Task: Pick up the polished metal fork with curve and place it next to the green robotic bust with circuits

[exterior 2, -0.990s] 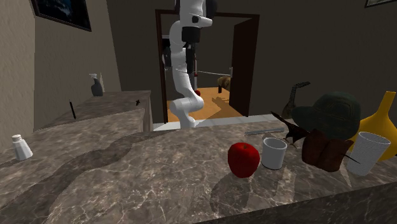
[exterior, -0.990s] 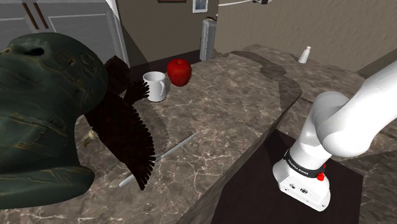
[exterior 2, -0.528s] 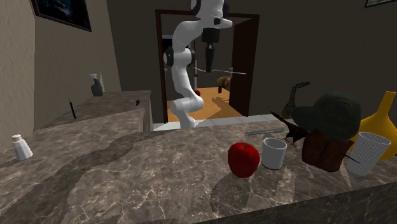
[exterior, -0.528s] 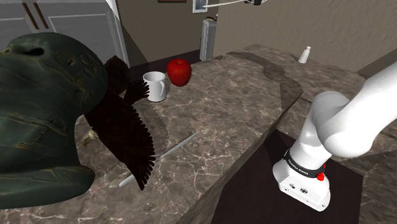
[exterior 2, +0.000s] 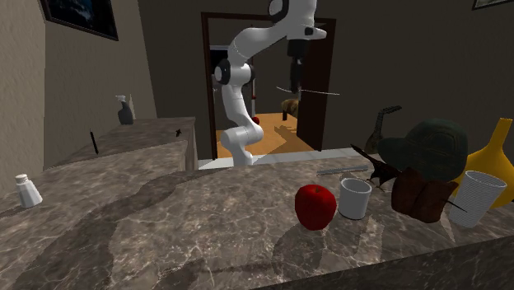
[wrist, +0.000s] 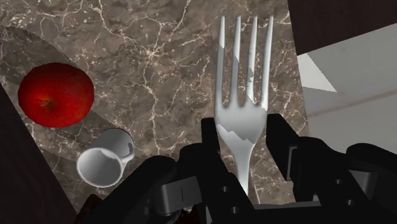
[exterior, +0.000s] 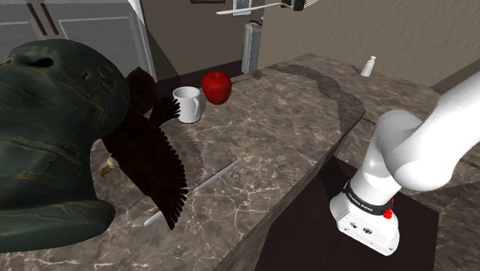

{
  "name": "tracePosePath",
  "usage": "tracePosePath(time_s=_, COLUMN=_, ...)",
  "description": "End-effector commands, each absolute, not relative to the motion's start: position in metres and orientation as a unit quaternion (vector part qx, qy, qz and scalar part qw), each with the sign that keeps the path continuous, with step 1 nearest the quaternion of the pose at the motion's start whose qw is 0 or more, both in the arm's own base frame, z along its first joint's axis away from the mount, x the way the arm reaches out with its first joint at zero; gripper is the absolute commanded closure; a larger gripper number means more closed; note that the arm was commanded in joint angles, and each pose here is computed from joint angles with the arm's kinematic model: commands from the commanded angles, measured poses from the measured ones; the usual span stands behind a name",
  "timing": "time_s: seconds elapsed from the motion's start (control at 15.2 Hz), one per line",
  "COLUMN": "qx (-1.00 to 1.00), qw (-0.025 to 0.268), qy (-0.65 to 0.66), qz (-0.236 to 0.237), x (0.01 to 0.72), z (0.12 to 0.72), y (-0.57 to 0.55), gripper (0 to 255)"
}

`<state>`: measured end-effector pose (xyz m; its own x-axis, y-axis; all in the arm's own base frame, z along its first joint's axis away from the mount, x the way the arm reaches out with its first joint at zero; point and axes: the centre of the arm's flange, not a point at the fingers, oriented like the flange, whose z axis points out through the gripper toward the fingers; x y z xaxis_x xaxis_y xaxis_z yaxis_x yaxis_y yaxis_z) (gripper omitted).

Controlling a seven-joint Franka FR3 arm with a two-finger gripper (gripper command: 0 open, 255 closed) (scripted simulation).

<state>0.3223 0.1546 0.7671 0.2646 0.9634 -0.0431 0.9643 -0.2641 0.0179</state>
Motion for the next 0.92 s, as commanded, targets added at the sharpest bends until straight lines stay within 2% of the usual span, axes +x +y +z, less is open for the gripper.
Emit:
tracePosePath(time_s=0.0, qx=0.795, qw=0.02, qy=0.606, qz=-0.012, x=0.314, z=0.769, y=0.18, gripper=255)
tracePosePath(time_s=0.59, qx=0.795, qw=0.02, qy=0.606, qz=-0.012, x=0.286, z=0.769, y=0.295, gripper=255)
tracePosePath(time_s=0.86, qx=0.795, qw=0.02, qy=0.606, qz=-0.012, x=0.286, z=0.748, y=0.295, gripper=255)
